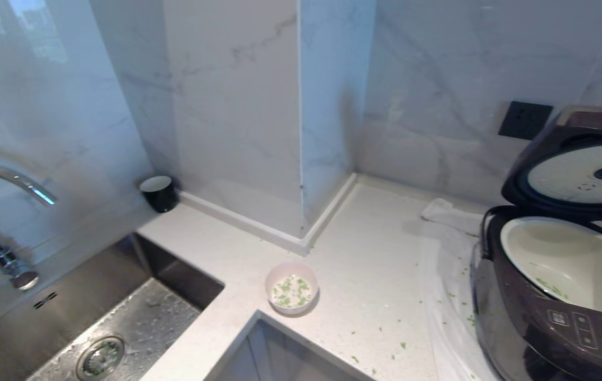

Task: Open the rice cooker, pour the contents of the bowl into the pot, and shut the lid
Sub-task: Pour the water from the bowl into the rice cooker

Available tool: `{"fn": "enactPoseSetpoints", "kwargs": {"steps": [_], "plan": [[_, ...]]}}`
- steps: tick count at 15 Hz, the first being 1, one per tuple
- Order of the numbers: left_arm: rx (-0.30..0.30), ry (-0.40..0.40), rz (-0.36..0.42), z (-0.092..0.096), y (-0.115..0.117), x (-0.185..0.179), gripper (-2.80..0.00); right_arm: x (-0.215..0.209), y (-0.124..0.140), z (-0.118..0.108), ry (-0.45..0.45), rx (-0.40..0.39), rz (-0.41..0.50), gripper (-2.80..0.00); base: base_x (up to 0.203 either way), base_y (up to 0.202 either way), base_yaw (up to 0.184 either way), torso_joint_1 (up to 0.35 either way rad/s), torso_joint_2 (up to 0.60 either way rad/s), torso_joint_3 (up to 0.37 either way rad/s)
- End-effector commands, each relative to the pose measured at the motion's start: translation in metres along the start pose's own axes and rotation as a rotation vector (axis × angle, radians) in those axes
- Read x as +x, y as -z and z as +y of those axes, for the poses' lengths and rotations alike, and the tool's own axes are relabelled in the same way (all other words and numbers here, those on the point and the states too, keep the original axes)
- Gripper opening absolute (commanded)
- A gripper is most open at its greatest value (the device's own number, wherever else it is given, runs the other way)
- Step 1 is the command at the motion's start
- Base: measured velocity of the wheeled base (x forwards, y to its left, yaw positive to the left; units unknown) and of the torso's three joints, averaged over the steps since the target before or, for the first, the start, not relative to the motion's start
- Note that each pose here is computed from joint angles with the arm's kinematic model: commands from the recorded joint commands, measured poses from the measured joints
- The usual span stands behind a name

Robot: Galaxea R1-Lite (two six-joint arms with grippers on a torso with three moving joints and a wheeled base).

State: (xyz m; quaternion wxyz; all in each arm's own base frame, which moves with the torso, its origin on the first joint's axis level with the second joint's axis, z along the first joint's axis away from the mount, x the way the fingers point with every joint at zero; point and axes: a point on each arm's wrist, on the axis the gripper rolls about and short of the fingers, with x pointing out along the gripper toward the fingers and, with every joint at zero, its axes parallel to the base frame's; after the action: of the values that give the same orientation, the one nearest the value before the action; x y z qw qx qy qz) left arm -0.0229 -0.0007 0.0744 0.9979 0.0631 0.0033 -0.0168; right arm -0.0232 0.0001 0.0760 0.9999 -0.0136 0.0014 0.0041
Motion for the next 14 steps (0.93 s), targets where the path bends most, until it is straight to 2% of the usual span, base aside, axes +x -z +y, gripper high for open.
{"fn": "enactPoseSetpoints", "kwargs": {"steps": [1,14], "plan": [[0.001,0.001,0.003,-0.0001,0.0004,0.0002,-2.8,0.0,0.0,0.0,-0.001,0.0,0.0,-2.8,0.002,0.009,-0.174,-0.006,0.0,-0.002],[-0.004,-0.004,0.003,0.0001,0.0003,0.0002,-2.8,0.0,0.0,0.0,-0.001,0.0,0.0,-2.8,0.001,0.006,-0.169,0.002,0.0,0.001]]}}
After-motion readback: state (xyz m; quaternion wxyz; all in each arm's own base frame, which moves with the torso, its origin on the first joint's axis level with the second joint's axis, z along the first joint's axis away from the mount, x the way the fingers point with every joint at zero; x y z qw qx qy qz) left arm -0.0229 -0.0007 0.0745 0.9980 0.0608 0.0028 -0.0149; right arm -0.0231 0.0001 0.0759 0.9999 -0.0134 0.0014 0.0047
